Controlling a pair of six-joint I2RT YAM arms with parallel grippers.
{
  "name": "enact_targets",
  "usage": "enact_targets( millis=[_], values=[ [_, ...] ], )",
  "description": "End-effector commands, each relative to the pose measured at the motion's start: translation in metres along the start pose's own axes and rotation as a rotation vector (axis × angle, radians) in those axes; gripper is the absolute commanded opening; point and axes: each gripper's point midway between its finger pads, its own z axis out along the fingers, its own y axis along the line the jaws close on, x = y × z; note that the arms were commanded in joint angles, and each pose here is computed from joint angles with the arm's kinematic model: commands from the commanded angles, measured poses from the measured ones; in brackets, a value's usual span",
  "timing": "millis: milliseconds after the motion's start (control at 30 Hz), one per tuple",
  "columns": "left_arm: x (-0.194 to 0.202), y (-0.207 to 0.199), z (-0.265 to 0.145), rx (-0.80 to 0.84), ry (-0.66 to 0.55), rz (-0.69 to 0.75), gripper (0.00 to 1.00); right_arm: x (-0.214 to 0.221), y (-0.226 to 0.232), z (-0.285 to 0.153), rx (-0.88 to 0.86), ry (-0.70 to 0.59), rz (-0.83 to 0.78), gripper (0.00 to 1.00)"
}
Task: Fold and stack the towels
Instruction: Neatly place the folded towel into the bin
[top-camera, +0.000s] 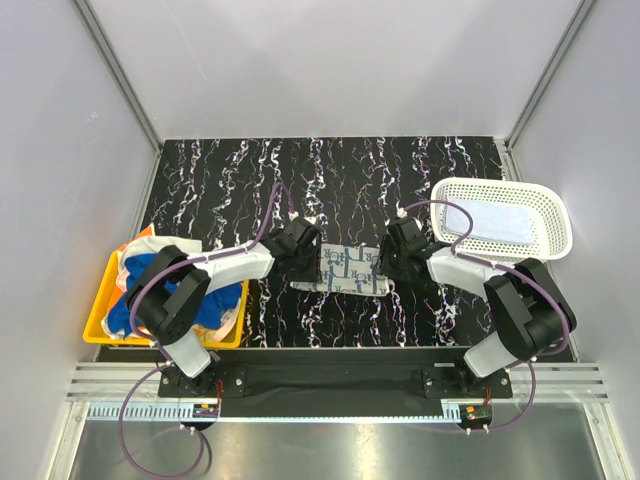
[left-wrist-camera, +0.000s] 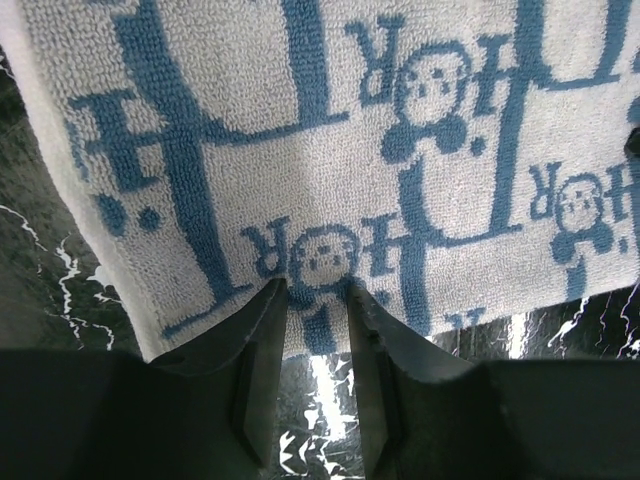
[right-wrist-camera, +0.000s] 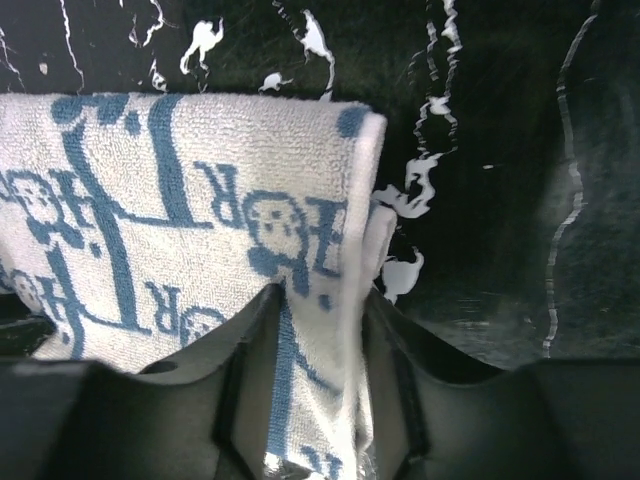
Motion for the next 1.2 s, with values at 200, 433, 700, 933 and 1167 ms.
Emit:
enact_targets(
  millis=[200,433,700,933,1167],
  values=[
    [-0.023,-0.015,-0.022,0.035,-0.118,-0.049,0.35,0.011,-0.006,0.013,0.105,0.027,-0.049,0.21],
    [-0.067,-0.048,-0.127,0.143,-0.282,0.030,0.38,-0.002,-0.012,-0.001,0.187,0.022,-0.134,0.00],
    [-0.055,-0.023,-0.179,0.113,-0.364,0.126,0.39,-0.081,-0.021,-0.067,0.374,-0.167,-0.358,0.00],
    [-0.030,-0.013,-0.178,0.144,-0.340,0.167,0.39,-0.143,-0.047,-0.104,0.473,-0.256,-0.416,0.00],
    [-0.013,-0.003,-0.174,0.140,-0.302,0.225,0.38,-0.196,-0.105,-0.122,0.500,-0.295,-0.342,0.00]
  ],
)
